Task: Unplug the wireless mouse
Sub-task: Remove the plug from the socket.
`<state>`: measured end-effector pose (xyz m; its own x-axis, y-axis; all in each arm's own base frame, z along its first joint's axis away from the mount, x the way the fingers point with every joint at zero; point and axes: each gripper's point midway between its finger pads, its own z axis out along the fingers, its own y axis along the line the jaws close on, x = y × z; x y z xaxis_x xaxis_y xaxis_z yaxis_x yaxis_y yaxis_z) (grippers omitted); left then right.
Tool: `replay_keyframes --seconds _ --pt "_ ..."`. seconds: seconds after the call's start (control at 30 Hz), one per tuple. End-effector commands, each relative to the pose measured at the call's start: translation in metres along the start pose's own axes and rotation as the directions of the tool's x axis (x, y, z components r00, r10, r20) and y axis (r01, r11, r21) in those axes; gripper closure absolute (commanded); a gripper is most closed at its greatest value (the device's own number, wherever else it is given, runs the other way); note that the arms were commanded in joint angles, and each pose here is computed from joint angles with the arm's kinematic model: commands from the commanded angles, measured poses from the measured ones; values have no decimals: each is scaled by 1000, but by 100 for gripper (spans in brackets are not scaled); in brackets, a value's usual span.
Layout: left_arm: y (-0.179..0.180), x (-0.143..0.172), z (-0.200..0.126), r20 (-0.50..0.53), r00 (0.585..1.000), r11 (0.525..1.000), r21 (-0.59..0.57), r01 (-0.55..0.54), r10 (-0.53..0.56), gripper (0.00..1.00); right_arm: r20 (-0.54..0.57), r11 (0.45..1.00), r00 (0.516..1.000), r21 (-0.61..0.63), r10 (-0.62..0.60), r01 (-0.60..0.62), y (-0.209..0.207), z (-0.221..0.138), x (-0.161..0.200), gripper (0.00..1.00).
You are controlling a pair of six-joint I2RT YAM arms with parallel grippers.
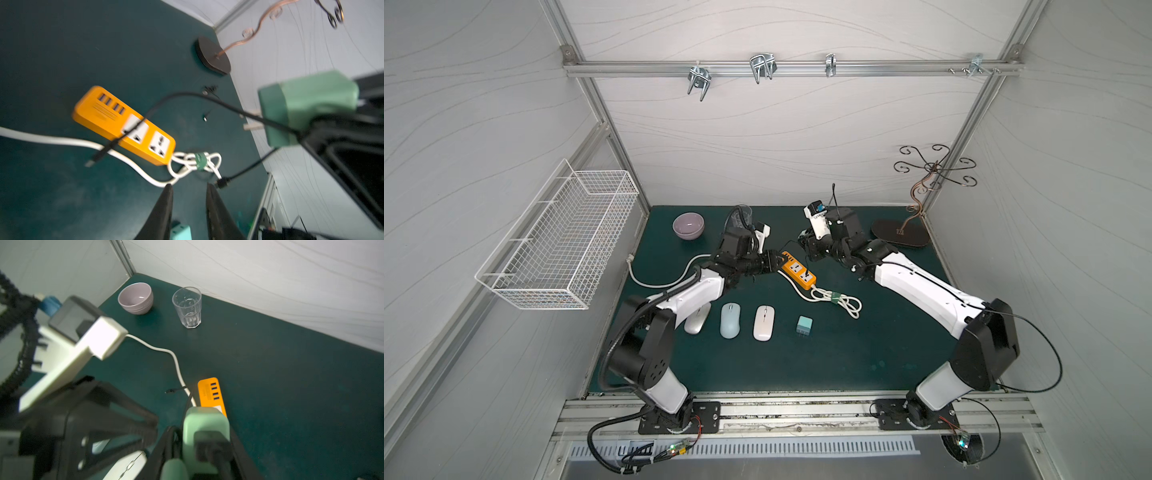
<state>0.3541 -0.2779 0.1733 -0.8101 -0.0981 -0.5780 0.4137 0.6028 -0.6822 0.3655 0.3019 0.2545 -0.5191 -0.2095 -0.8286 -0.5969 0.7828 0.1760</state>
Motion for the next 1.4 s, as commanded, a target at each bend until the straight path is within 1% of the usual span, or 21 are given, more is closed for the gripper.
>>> replay_keyframes --seconds 0.0,0.07,0.2,0.27,0.37,0.43,0.5,0.57,0.6,0.7,0.73,0.83,0.93,1.03,1.2,1.3,1.37 --pt "-32 11 -7 46 987 986 64 -155 152 68 -30 976 988 -154 150 -153 18 -29 2 100" --pt "-40 19 -15 65 983 981 86 -175 170 67 -32 956 978 -210 204 -206 22 -42 1 100" --pt "-56 18 -37 154 964 964 122 -237 217 64 -50 901 954 -316 296 -296 31 -65 1 100" --pt "-59 16 -43 192 952 958 116 -261 236 62 -69 869 940 -364 334 -336 36 -72 3 100" --pt "-61 17 -41 182 952 955 126 -270 245 60 -93 816 922 -437 376 -377 47 -81 6 100" --pt "-65 20 -36 168 957 950 164 -264 237 60 -115 781 911 -480 397 -401 55 -85 8 100" --pt "-72 19 -34 186 948 938 188 -291 257 59 -135 759 902 -497 410 -419 59 -86 11 100" --pt "-75 20 -31 181 940 931 176 -320 289 58 -145 749 898 -506 416 -429 60 -87 14 100" --pt "-71 26 -28 153 943 935 158 -319 296 57 -150 743 896 -511 418 -432 61 -89 15 100" --pt "-75 29 -34 182 924 918 152 -366 338 54 -163 734 895 -520 416 -436 64 -90 20 100" --pt "-84 26 -39 222 903 899 163 -407 368 52 -170 731 893 -521 418 -441 64 -89 21 100" --pt "-96 30 -47 244 870 867 162 -472 428 50 -179 719 890 -533 419 -446 66 -88 22 100" --pt "-100 28 -57 286 840 852 124 -509 461 46 -189 708 889 -546 417 -449 69 -87 22 100" --pt "-102 27 -65 313 818 839 107 -534 482 43 -200 704 887 -547 416 -453 71 -86 26 100" --pt "-106 27 -64 312 808 827 105 -552 499 41 -226 685 885 -565 406 -459 79 -82 31 100" --pt "-106 28 -60 303 811 827 109 -551 500 40 -237 677 891 -583 388 -450 87 -83 33 100" --pt "-105 27 -60 309 811 829 106 -549 498 40 -245 661 897 -609 369 -439 93 -84 34 100"
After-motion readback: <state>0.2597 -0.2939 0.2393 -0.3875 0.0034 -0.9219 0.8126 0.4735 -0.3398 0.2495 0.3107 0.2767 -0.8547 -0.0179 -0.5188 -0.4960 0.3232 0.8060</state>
